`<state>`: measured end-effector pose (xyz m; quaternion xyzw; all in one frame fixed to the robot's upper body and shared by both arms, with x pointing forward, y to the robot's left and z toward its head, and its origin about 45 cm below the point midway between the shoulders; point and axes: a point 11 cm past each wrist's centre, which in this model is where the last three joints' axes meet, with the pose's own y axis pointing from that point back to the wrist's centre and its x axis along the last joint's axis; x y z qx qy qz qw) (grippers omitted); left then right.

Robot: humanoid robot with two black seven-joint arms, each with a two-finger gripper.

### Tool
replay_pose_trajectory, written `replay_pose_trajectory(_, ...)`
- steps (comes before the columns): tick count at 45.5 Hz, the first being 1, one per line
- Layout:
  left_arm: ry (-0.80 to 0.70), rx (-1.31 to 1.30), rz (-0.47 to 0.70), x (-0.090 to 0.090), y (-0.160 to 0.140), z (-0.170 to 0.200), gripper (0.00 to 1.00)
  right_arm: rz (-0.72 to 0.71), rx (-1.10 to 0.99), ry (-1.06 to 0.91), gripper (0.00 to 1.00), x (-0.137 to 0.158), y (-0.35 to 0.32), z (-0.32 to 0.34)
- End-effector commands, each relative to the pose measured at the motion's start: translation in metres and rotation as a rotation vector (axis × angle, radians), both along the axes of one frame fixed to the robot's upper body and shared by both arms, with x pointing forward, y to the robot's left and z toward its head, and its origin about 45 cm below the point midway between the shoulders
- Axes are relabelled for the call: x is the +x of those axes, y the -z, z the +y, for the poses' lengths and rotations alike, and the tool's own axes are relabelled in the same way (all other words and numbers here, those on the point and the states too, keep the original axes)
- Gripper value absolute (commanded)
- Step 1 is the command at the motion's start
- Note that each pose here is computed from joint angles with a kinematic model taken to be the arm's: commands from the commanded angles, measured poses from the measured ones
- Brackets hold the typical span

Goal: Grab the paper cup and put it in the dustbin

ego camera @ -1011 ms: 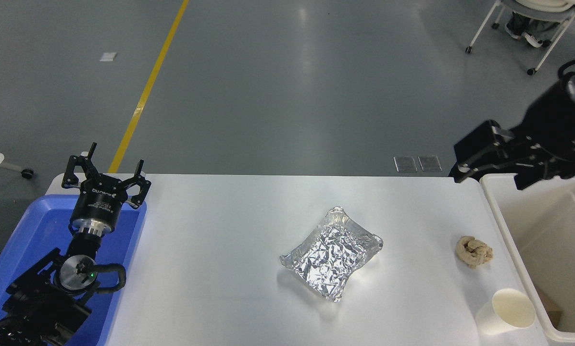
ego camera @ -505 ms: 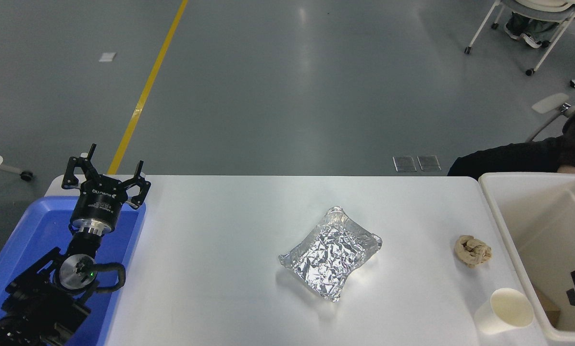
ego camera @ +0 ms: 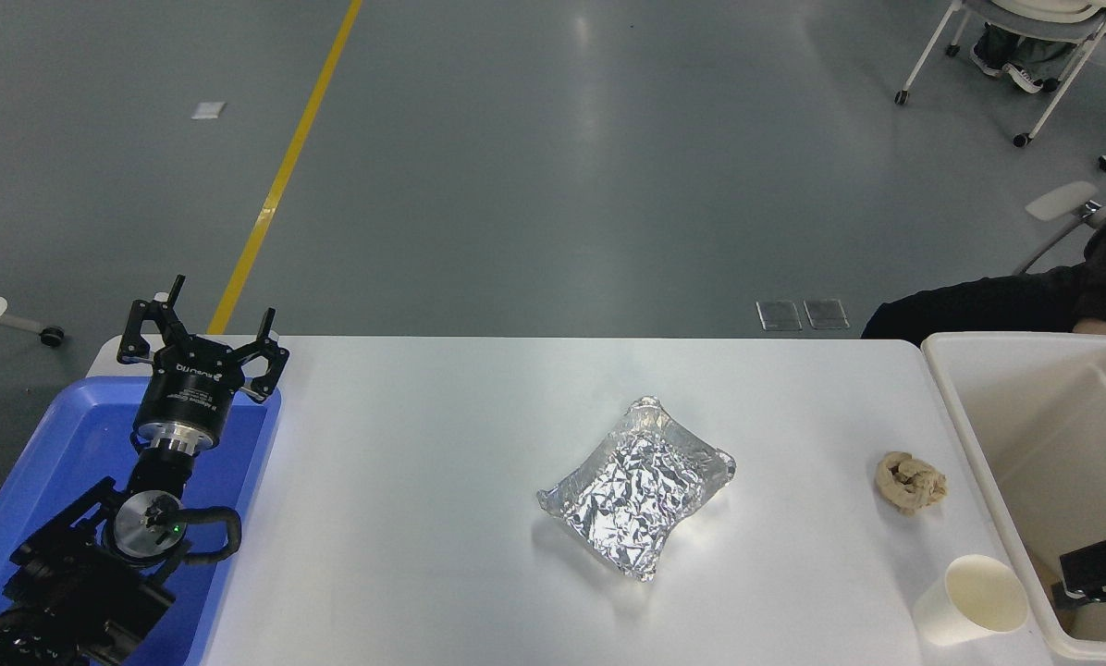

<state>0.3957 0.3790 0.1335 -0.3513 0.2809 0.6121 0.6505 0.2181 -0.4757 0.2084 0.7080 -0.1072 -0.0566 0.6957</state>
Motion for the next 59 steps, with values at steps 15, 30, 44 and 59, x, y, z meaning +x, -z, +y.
replay_pose_trajectory(15,0.002,0.0,-0.001,0.0,0.0,-0.001,1.0,-0.032,0.028,-0.008,1.0,0.014,0.069,0.02)
replay_pose_trajectory(30,0.001,0.001,0.0,0.0,0.0,0.0,1.0,-0.041,0.046,0.018,0.53,0.011,0.079,0.017)
replay_pose_trajectory(44,0.002,0.001,-0.001,0.0,0.0,0.0,1.0,-0.045,0.069,-0.01,0.0,0.012,0.081,0.022)
replay_pose_trajectory(59,0.001,0.0,0.001,0.0,0.0,-0.001,1.0,-0.054,0.072,-0.007,0.0,0.014,0.078,0.02)
